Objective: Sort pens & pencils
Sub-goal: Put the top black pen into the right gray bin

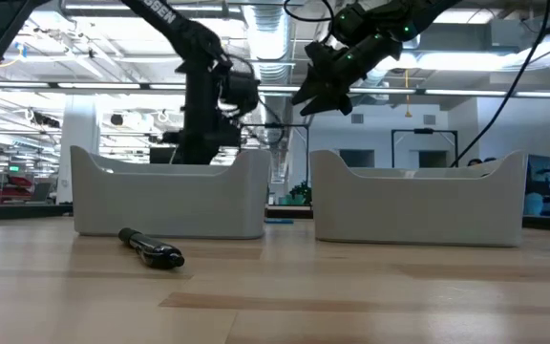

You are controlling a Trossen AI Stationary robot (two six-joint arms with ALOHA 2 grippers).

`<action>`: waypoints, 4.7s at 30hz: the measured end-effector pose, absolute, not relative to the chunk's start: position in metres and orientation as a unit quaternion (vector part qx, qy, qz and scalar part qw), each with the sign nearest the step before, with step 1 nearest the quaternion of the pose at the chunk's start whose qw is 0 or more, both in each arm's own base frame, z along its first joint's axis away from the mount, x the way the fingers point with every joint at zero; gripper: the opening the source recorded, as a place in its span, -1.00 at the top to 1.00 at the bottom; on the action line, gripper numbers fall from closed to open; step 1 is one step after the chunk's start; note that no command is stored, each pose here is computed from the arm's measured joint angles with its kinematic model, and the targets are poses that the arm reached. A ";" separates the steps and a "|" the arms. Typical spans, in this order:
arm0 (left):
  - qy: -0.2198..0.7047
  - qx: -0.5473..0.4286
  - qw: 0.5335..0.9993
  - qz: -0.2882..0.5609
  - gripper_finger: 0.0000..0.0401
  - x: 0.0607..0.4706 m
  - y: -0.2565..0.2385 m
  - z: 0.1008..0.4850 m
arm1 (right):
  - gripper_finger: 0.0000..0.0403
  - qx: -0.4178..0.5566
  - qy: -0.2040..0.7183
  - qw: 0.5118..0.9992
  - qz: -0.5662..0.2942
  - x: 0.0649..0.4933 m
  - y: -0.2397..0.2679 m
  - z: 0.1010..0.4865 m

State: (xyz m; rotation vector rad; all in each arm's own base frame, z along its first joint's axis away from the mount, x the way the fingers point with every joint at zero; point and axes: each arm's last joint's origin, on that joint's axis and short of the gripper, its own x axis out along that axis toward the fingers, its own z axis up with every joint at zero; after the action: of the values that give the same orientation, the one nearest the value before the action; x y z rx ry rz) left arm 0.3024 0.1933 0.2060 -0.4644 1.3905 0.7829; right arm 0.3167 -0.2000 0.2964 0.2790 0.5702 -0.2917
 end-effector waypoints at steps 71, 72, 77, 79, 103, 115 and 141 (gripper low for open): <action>0.466 0.244 0.850 0.043 0.89 0.384 0.135 0.334 | -0.19 0.088 0.320 0.939 -0.089 0.271 -0.117 0.356; 0.467 0.247 0.848 0.048 0.89 0.385 0.135 0.334 | -0.19 0.094 0.319 0.939 -0.091 0.271 -0.116 0.356; 0.467 0.266 0.840 0.072 0.89 0.387 0.132 0.336 | -0.19 0.103 0.325 0.934 -0.104 0.270 -0.117 0.355; 0.463 0.266 0.842 0.073 0.89 0.389 0.130 0.336 | -0.19 0.102 0.331 0.931 -0.120 0.269 -0.117 0.354; 0.443 0.330 0.827 0.103 0.89 0.400 0.114 0.341 | -0.17 0.111 0.339 0.925 -0.129 0.268 -0.117 0.353; 0.438 0.357 0.814 0.136 0.89 0.404 0.110 0.344 | 0.28 0.118 0.340 0.924 -0.132 0.268 -0.117 0.352; 0.429 0.372 0.812 0.134 0.81 0.407 0.101 0.346 | 0.65 0.120 0.342 0.923 -0.133 0.268 -0.117 0.352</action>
State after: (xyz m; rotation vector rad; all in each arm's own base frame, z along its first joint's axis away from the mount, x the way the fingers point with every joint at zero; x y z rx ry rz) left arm 0.4071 0.1015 0.3459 0.7946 0.9159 0.2871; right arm 0.2676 -0.1169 0.3523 0.2457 0.7014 -0.2725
